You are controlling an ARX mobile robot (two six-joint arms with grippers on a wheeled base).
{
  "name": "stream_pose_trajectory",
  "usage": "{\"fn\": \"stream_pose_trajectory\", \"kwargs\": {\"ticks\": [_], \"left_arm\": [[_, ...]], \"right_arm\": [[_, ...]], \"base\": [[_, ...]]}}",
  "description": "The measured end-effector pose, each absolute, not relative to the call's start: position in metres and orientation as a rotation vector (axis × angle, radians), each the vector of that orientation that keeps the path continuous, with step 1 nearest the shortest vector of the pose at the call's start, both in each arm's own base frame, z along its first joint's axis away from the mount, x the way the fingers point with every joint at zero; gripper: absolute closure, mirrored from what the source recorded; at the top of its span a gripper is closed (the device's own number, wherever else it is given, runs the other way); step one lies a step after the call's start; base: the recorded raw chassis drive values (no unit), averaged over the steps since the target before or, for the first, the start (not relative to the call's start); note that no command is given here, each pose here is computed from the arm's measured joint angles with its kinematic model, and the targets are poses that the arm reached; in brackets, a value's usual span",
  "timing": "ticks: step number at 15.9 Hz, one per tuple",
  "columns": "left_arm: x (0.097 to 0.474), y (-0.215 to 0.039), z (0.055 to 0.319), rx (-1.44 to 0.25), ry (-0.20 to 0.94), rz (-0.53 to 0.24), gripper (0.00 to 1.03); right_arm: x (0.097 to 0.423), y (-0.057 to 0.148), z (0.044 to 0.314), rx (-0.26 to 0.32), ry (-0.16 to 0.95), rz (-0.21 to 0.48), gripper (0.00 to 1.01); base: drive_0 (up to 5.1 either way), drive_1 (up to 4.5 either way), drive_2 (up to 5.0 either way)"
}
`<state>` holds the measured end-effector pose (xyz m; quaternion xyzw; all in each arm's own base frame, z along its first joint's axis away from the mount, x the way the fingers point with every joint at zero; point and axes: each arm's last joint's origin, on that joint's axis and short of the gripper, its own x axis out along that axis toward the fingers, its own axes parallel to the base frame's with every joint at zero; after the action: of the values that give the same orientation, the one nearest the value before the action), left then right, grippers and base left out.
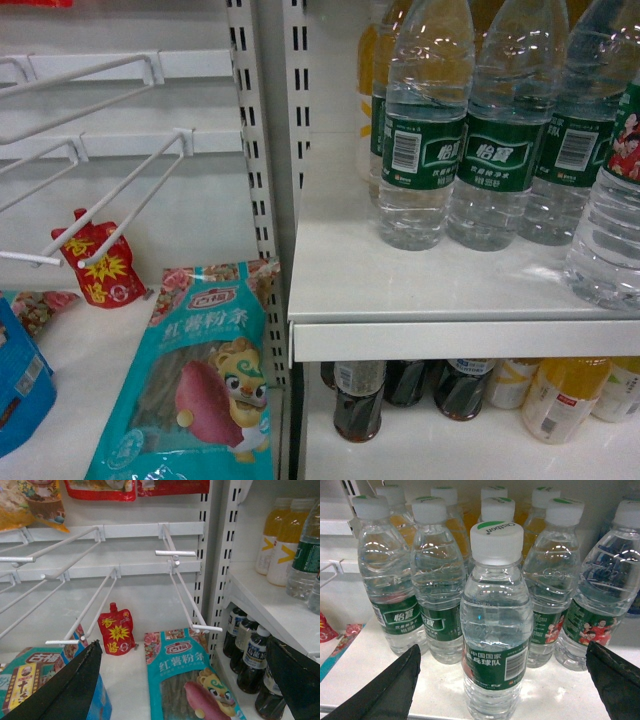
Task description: Move water from second to third shelf
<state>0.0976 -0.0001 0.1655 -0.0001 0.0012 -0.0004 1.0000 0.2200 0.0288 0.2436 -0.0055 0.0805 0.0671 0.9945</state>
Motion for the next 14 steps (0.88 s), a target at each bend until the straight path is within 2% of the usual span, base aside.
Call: {"fn": "stream_pose_trajectory", "kwargs": {"ticks": [4, 5, 6, 8, 12, 14], "left_arm": [[0.098, 0.0, 0.166, 0.0, 0.002, 0.0, 0.05], [0.098, 0.0, 0.166, 0.0, 0.002, 0.0, 0.05], [0.098, 0.0, 0.166, 0.0, 0.002, 0.0, 0.05], [0.098, 0.0, 0.166, 0.0, 0.002, 0.0, 0.05], [0.098, 0.0, 0.166, 0.0, 0.002, -0.001, 0.05], [0.098, 0.0, 0.166, 0.0, 0.002, -0.001, 0.05]], "right_arm": [[0.18, 0.016, 0.251, -0.003, 0.143, 0.129, 0.03], [0.172, 0.016, 0.253, -0.003, 0.088, 0.117, 0.06], [0.161, 0.012, 0.25, 0.0, -0.007, 0.035, 0.18], [0.146, -0.001, 0.231, -0.001, -0.005, -0.018, 0.42], [0.132, 0.0, 0.204, -0.001, -0.004, 0.0, 0.96], [0.129, 0.0, 0.199, 0.0, -0.002, 0.0, 0.99]], "base": [[0.0, 0.0, 0.0], [0.0, 0.0, 0.0], [0.0, 0.0, 0.0], [0.0, 0.0, 0.0], [0.0, 0.0, 0.0], [0.0, 0.0, 0.0]]}}
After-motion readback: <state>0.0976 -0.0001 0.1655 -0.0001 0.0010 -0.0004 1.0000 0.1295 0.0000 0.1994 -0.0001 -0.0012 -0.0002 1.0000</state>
